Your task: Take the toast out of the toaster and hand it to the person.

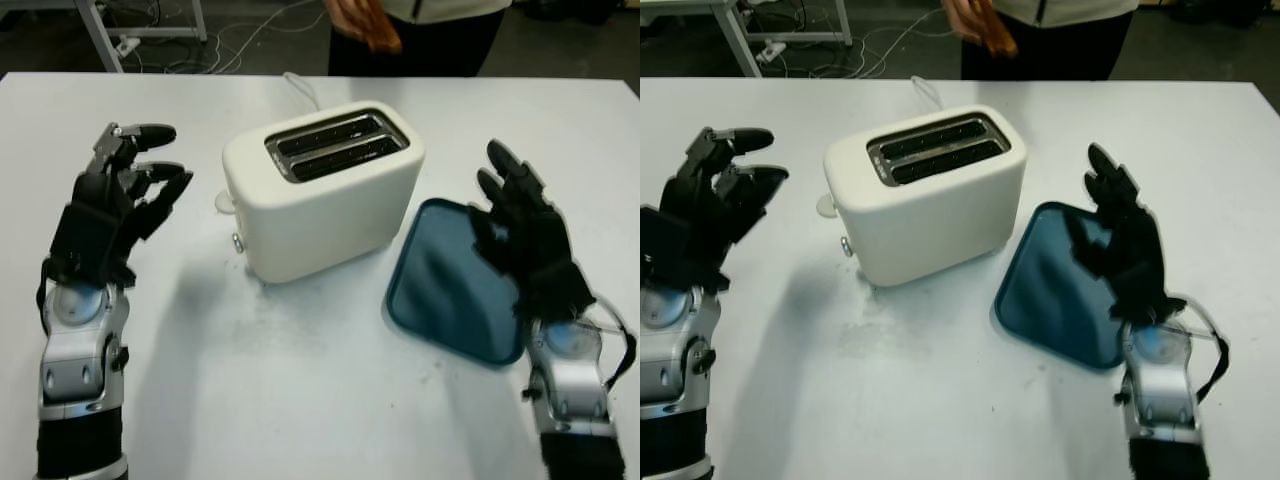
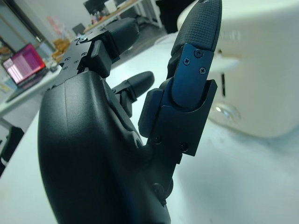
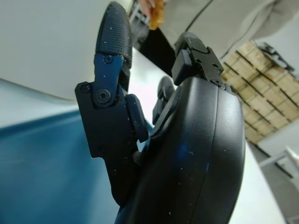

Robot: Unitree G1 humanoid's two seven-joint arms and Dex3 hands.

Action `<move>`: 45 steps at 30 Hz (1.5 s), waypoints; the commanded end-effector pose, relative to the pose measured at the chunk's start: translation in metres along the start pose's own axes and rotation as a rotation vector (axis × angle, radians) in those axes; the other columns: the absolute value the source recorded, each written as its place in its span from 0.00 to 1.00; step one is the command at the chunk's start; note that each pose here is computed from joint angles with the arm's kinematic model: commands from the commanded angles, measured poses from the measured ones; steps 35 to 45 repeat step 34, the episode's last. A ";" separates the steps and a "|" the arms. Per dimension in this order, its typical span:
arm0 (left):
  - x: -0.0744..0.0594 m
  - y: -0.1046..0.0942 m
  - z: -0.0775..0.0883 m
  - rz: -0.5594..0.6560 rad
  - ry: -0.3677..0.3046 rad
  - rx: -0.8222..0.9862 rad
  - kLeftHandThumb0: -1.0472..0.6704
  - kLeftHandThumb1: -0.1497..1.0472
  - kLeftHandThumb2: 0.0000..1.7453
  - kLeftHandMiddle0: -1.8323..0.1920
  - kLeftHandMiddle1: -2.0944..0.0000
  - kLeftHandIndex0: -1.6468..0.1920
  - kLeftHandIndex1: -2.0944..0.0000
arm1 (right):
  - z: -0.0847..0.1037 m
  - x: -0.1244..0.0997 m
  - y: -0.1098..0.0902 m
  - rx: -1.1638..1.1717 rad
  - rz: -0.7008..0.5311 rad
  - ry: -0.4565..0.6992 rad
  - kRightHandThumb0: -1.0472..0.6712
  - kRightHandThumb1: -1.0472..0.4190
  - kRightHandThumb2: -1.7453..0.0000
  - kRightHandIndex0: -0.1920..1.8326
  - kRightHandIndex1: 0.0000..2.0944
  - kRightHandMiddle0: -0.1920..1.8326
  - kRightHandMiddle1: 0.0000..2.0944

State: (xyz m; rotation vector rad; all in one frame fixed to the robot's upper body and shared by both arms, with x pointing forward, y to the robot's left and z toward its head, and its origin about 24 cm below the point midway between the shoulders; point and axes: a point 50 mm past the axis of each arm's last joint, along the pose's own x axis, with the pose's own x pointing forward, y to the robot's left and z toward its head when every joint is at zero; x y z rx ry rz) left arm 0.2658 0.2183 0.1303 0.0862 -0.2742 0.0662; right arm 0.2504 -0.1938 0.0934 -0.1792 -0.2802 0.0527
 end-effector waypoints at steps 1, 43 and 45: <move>-0.008 -0.003 -0.001 0.011 -0.011 -0.002 0.13 0.89 0.04 0.83 0.39 0.82 0.46 | -0.001 -0.011 0.011 0.029 0.008 -0.022 0.13 0.09 0.72 0.21 0.06 0.21 0.02; -0.045 -0.034 -0.049 -0.034 0.014 -0.160 0.13 0.89 0.15 0.91 0.42 0.90 0.48 | -0.022 -0.014 0.040 0.076 -0.056 0.063 0.17 0.09 0.67 0.22 0.04 0.23 0.01; -0.045 -0.034 -0.049 -0.034 0.014 -0.160 0.13 0.89 0.15 0.91 0.42 0.90 0.48 | -0.022 -0.014 0.040 0.076 -0.056 0.063 0.17 0.09 0.67 0.22 0.04 0.23 0.01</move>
